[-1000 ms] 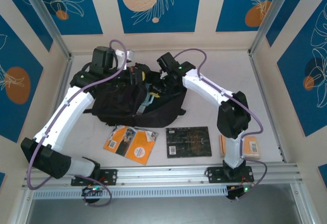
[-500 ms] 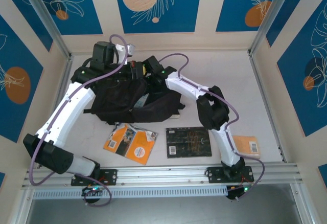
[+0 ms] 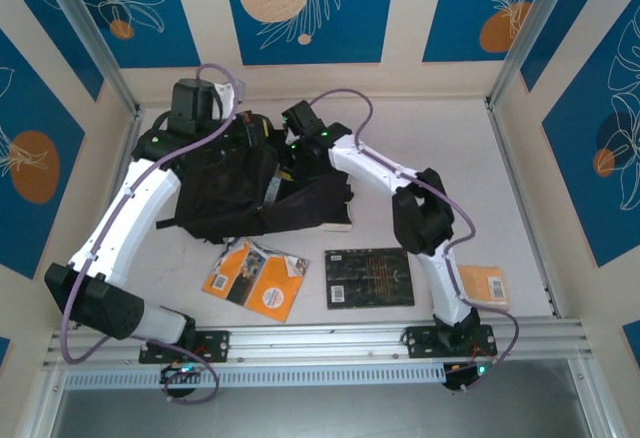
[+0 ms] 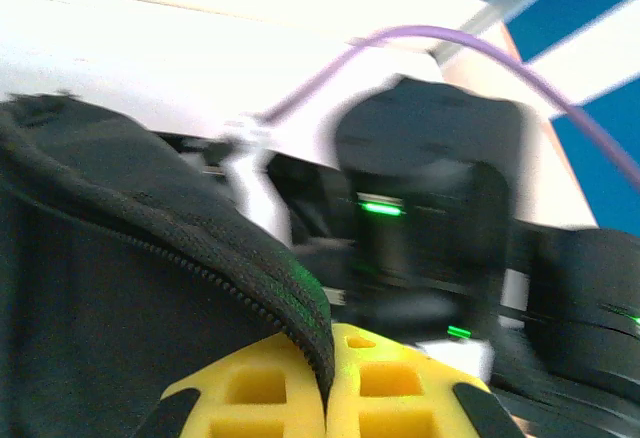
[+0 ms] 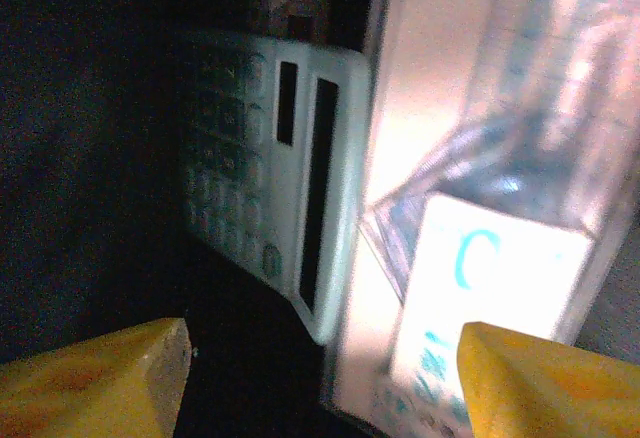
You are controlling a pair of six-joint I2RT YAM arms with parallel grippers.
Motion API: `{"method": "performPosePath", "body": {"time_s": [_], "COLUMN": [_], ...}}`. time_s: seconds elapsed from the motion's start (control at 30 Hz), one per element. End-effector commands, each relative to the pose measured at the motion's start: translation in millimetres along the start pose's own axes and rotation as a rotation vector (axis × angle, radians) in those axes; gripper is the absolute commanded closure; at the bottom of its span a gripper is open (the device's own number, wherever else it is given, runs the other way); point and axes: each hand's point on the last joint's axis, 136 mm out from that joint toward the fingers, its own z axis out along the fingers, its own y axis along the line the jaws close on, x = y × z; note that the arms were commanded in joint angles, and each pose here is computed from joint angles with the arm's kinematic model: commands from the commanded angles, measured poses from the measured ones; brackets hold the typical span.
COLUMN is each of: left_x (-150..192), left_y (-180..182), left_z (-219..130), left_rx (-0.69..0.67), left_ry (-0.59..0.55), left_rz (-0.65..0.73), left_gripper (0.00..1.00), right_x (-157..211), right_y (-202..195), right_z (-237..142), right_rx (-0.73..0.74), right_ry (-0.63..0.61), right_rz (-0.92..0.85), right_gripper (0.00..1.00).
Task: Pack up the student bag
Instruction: Place the calculator in the student bag, then close the student bag at the center of the table.
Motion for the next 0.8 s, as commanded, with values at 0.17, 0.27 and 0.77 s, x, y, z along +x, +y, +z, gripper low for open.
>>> {"method": "performPosePath", "body": {"time_s": [0.17,0.27,0.77], "left_x": [-44,-50,40], "left_y": [54,58,50], "left_z": [-19,-11,76], "left_rx": [-0.158,-0.157,-0.067], "left_ry": [-0.181,-0.173,0.138], "left_rz": [-0.128,-0.135,-0.128], "left_gripper": [1.0,1.0,1.0], "right_x": [-7,-2,83], "right_y": [8,-7,-225], "right_z": [-105,-127,-263], "right_rx": [0.057,0.145,0.822], "right_ry": [-0.211,-0.245,-0.403], "right_rz": [-0.219,-0.233,0.298], "right_gripper": [0.23,0.26,0.3]}}
